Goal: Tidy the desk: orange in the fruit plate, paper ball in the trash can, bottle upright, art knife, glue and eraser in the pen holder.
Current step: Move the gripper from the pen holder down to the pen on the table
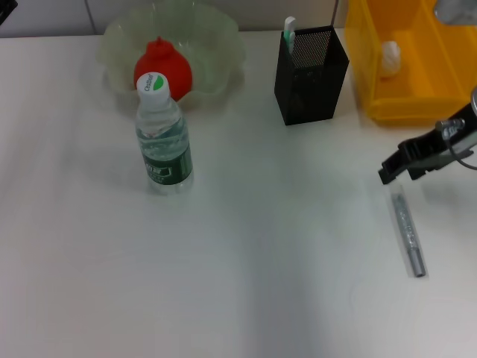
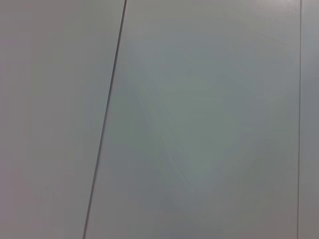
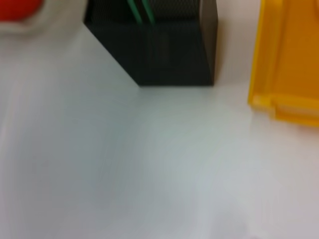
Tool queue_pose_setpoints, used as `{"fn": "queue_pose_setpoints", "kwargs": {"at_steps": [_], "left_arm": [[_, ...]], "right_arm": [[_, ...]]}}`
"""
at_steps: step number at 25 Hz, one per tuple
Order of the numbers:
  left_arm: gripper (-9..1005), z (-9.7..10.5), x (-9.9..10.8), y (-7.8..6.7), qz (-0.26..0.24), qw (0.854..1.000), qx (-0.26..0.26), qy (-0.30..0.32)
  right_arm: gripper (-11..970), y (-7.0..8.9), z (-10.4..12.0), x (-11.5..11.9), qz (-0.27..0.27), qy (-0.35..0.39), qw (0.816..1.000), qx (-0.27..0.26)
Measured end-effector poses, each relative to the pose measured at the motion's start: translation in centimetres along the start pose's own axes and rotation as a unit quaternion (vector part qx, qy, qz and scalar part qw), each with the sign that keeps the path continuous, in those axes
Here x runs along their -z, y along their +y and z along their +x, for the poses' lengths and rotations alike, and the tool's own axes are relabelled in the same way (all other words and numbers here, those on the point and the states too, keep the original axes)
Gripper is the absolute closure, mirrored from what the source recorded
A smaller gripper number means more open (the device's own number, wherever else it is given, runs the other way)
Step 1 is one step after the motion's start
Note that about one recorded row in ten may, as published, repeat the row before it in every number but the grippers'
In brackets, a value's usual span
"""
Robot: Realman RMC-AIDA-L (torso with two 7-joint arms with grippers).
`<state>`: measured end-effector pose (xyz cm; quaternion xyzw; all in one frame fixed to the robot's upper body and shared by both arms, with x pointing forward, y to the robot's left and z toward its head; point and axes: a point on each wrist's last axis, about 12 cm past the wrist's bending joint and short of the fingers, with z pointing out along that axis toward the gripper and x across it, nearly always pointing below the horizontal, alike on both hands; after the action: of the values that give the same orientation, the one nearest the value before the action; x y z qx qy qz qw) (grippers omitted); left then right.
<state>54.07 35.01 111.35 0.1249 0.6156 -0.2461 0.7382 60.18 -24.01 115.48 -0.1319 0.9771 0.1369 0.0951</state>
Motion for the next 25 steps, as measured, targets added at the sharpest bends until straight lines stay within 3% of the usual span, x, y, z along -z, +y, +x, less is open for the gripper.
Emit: {"fn": "queue_pose_setpoints", "kwargs": {"at_steps": [6,25], "left_arm": [[325,-0.2,-0.3,0.1,-0.001,1.000,-0.004,0.000],[324,0.1,0.0,0.3,-0.009,1.000,-0.002,0.007]], "right_arm": [[442,-0.6,0.4,-1.1,0.021,0.021,0.999,-0.012],[446,0.0,-0.4,-2.9,0.019,0.033,0.999,-0.006]]}}
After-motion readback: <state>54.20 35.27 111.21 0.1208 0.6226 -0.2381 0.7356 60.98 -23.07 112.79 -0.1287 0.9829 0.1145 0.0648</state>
